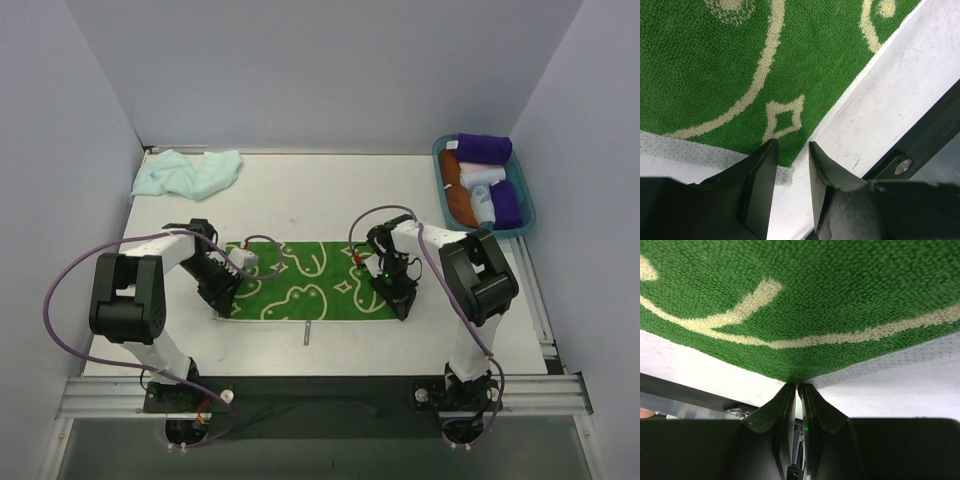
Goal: Roll the towels
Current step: Flatten the towel
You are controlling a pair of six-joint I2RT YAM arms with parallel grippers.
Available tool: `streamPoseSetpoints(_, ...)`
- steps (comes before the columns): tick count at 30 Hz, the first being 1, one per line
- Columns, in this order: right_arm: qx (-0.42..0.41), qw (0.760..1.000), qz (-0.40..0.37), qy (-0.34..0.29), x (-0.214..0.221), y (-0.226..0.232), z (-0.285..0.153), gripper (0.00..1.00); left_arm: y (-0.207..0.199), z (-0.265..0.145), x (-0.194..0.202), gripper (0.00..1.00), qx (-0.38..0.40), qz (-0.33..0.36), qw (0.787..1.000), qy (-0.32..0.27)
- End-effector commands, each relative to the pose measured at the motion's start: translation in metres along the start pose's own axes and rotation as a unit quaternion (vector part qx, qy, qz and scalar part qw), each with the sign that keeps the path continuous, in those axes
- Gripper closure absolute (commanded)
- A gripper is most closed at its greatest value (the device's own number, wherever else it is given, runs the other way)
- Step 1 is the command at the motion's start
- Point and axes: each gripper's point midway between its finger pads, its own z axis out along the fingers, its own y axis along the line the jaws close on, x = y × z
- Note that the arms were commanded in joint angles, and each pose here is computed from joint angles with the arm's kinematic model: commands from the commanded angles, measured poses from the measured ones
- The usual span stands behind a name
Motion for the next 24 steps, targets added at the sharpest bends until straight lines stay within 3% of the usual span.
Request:
streamPoseSetpoints(1,0.002,1.0,0.003,0.029,0.017,-0.001,-0.006,0.87,0.014,-0.001,-0.003,0.58,-0.031,0.035,0.999,-0.001)
streamPoseSetpoints(4,0.007,0.999,-0.001,0.033,0.017,-0.004,-0.003,0.86,0.011,0.002,0.011,0.58,-0.032,0.038,0.999,0.017)
streamPoseSetpoints(7,-0.011,1.0,-0.006,0.002,0.01,0.004,-0.014,0.82,0.002,-0.007,0.006,0.55,-0.027,0.05,0.998,-0.009)
streamPoseSetpoints(11,-0.039,0.993,-0.008,-0.11,-0.02,0.013,-0.06,0.67,-0.015,-0.032,-0.032,0.41,-0.005,0.055,0.995,-0.088)
streamPoseSetpoints(15,-0.071,0.975,0.017,-0.209,-0.049,0.003,-0.11,0.59,-0.011,-0.066,-0.075,0.37,-0.019,0.062,0.986,-0.156)
streamPoseSetpoints(19,-0.035,0.965,0.064,-0.251,-0.068,-0.041,-0.138,0.53,0.024,-0.1,-0.12,0.36,-0.075,0.047,0.971,-0.224)
streamPoseSetpoints(24,0.003,0.96,0.115,-0.254,-0.096,-0.089,-0.142,0.53,0.073,-0.114,-0.147,0.37,-0.129,-0.003,0.958,-0.256)
